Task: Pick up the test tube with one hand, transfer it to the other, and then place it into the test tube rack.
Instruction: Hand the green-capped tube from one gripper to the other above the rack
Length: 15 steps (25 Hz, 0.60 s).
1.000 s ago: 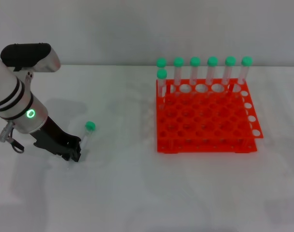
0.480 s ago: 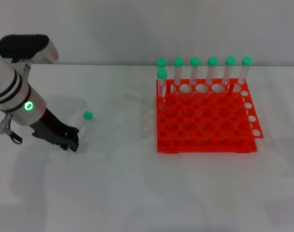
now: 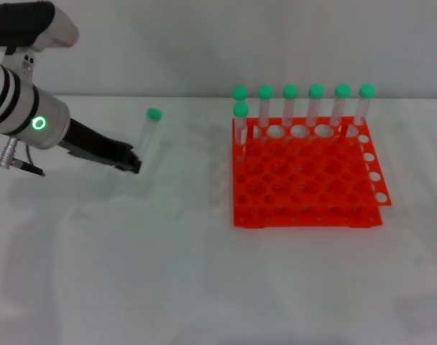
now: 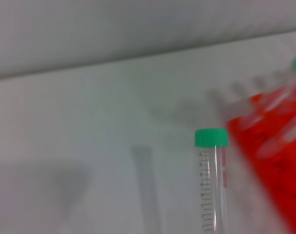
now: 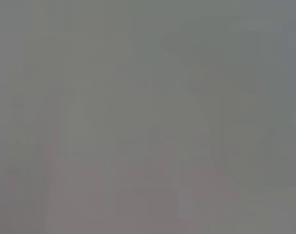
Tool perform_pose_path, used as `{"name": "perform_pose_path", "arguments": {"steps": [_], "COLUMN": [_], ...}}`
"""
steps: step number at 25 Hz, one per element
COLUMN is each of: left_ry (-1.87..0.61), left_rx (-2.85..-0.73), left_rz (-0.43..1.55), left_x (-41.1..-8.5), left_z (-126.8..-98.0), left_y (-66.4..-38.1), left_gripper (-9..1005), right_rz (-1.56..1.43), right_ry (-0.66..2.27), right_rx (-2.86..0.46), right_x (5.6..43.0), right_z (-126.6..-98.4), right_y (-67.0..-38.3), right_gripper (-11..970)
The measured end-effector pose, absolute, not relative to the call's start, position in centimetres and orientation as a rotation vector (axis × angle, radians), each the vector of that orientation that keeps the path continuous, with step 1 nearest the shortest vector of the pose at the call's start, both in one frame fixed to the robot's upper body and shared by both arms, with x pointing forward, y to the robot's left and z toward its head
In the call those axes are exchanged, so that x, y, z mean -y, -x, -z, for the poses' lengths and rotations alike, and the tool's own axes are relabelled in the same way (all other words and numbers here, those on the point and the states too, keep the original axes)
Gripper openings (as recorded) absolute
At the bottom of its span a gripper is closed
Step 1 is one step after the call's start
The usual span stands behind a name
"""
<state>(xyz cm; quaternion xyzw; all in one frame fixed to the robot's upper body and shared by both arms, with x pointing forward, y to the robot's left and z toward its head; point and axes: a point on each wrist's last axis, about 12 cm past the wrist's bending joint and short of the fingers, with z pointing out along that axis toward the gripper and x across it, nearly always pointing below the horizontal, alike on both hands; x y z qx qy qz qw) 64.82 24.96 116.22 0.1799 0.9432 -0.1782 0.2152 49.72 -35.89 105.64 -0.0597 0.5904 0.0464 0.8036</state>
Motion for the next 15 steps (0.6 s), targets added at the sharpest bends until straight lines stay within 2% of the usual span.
{"name": "perform_pose_path", "arguments": {"steps": [7,15], "left_ry": [-0.63,-0.763], "left_rx": [-2.354,-2.078], "left_rz": [0.685,0.778], "left_x": [-25.2,-26.2], "left_z": [-116.3,-115.0], "left_y": [-63.9,-61.6], "left_gripper": [180,181], "right_rz": [-0.251,-0.44], "right_ry": [0.182,0.272], "right_rx": [-1.29,-1.33], "right_x": [36.4,37.3], "right_z": [-106.3,-108.0], "right_y": [-49.8,-49.8], "right_gripper": [836,835]}}
